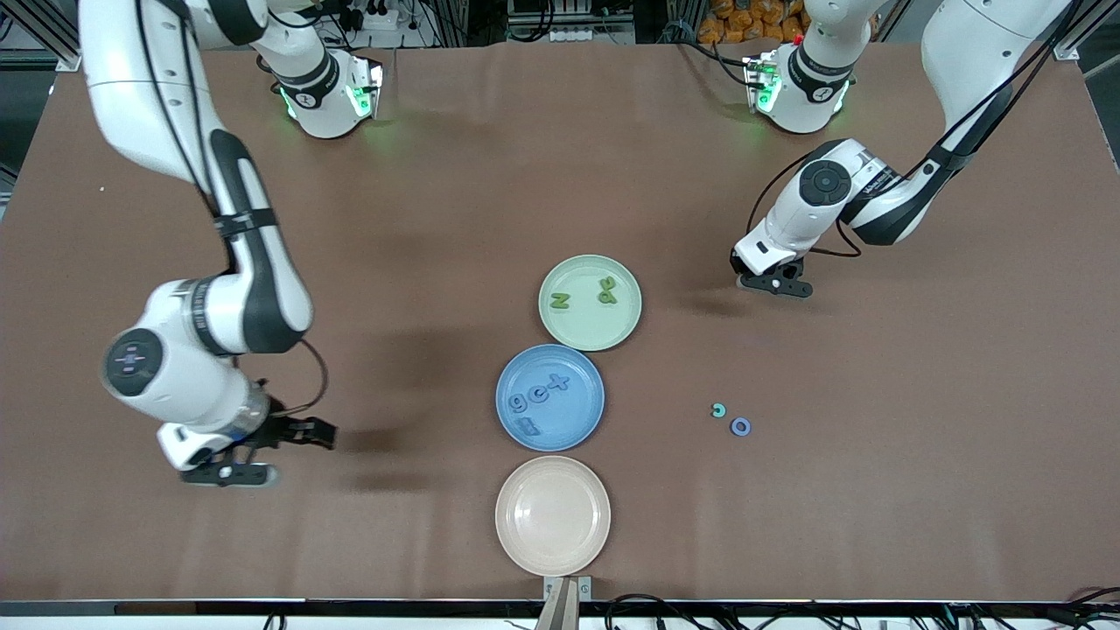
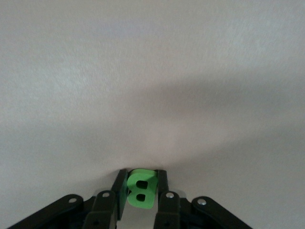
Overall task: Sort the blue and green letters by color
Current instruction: 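Withdraw the right gripper while the left gripper grasps the green B, then drop the B on the green plate while the right gripper withdraws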
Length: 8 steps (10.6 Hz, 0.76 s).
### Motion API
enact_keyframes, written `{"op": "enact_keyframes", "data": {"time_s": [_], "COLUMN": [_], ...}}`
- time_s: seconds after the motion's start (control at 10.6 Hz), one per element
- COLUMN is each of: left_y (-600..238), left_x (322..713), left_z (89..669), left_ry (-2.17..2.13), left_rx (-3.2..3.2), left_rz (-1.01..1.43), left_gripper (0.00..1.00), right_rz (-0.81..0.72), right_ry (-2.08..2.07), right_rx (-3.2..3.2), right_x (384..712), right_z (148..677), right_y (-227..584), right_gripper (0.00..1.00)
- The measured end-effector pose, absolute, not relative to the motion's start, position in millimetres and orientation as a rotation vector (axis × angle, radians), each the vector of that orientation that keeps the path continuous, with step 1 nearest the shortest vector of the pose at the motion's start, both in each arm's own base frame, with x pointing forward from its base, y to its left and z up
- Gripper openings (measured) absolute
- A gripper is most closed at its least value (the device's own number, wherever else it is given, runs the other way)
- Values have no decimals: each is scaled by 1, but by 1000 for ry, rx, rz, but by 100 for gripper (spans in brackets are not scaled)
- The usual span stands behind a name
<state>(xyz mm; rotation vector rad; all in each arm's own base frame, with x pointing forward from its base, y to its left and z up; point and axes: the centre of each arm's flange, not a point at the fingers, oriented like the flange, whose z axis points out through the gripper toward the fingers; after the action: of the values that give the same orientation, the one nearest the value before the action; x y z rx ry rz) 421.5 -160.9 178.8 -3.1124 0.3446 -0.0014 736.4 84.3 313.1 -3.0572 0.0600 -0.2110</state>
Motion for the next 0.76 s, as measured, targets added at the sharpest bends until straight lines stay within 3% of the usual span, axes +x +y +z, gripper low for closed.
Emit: {"op": "enact_keyframes", "data": {"time_s": [0.28, 0.76], "left_y": [-177, -221], "left_x": [436, 448], "left_z": [196, 221], "left_ry": [265, 124], "left_rx": [-3137, -3180], "left_rz": [-79, -179], "left_gripper": [30, 30], "right_rz": [-205, -182], "right_ry": [77, 99], "right_rx": [-3071, -3098], "right_x": [739, 733], "right_z": [321, 355], "right_y": [19, -5], "right_gripper": [100, 100]}}
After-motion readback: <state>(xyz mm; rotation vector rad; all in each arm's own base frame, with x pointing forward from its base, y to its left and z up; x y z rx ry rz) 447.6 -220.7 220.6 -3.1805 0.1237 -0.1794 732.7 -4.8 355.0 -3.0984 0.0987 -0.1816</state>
